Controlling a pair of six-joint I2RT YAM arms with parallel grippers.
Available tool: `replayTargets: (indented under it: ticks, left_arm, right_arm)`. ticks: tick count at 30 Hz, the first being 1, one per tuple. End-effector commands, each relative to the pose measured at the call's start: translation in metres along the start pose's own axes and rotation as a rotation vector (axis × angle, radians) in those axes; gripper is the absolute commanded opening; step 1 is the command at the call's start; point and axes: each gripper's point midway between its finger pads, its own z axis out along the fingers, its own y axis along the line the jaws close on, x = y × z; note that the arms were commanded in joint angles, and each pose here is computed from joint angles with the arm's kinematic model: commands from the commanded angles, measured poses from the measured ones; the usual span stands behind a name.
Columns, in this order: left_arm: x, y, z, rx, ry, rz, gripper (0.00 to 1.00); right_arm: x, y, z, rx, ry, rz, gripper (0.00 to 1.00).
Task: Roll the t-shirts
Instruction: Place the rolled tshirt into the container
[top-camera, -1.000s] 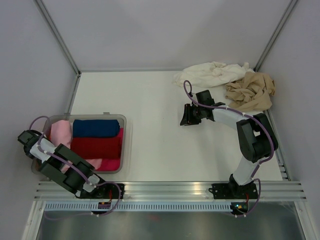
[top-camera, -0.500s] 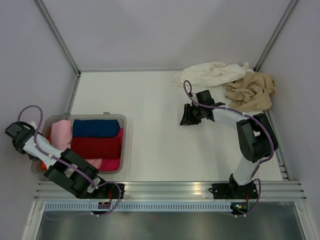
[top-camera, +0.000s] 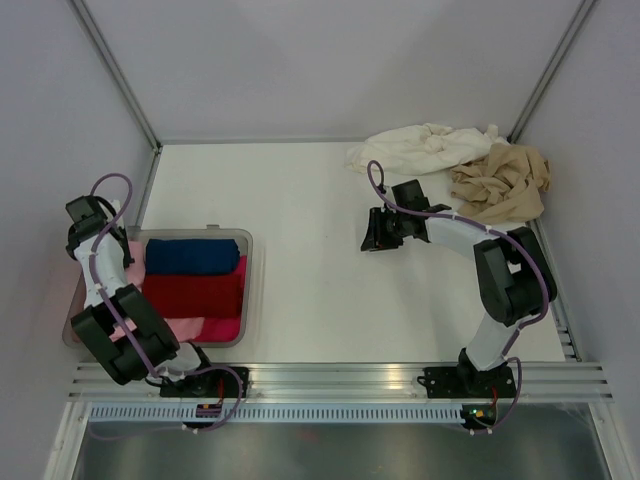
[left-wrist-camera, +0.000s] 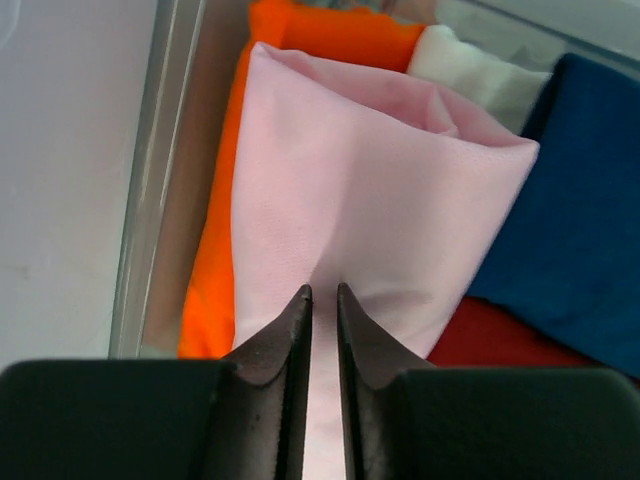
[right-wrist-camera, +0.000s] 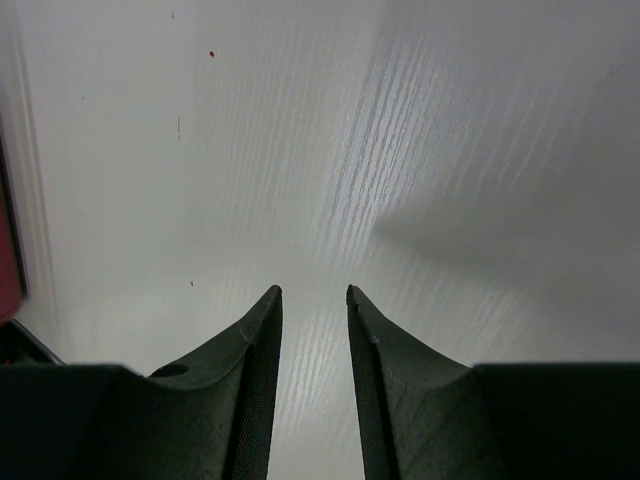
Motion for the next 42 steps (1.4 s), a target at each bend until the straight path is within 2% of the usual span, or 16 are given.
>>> replayTargets:
  ticks: [1,5,11,17,21,26,30,35,36,38,39,42]
  left_arm:
    - [-0.012,0.011,0.006,-0.097,-0.033,-0.083,0.22]
    - [-0.03,0.015,0.017,-0.158,-0.075,-0.061,0.24]
    - [-0.033,-0.008,0.027,-0.082,-0.076,-0.042,0.23]
    - [-0.041,-0.003,0.005,-0.104,-0.141,-0.049,0.24]
    - [-0.049,0.006,-0.013,-0.151,-0.175,-0.025,0.28]
    - [-0.057,0.001,-0.042,-0.133,-0.23,-0.017,0.31]
    - [-0.071,-0.042,-0.067,0.008,-0.287,0.061,0.34]
    - [-0.063,-0.103,-0.079,0.164,-0.295,0.17,0.35]
    - [-0.059,-0.132,-0.084,0.229,-0.31,0.242,0.36]
    - [-0.047,-0.165,-0.086,0.294,-0.304,0.331,0.36]
    - [-0.038,-0.2,-0.096,0.37,-0.318,0.428,0.37]
    - [-0.009,-0.25,-0.101,0.458,-0.324,0.595,0.37]
  right_arm:
    - [-0.018,0.01,-0.016,-0.008,-0.07,-0.028,0.39]
    - [-0.018,0.012,-0.015,-0.014,-0.064,-0.017,0.38]
    - [-0.02,0.011,-0.018,-0.002,-0.065,-0.014,0.38]
    - [-0.021,0.011,-0.019,0.006,-0.069,-0.014,0.38]
    - [-0.028,0.015,-0.02,0.001,-0.082,-0.017,0.38]
    - [-0.034,0.017,-0.022,-0.005,-0.094,-0.027,0.38]
    - [-0.033,0.017,-0.022,-0.004,-0.093,-0.034,0.38]
    - [-0.039,0.019,-0.028,0.004,-0.118,-0.03,0.38]
    - [-0.04,0.02,-0.029,0.009,-0.123,-0.028,0.38]
    - [-0.045,0.018,-0.034,0.031,-0.148,-0.034,0.38]
    - [-0.047,0.018,-0.036,0.037,-0.157,-0.036,0.38]
    - [-0.053,0.017,-0.043,0.066,-0.19,-0.033,0.38]
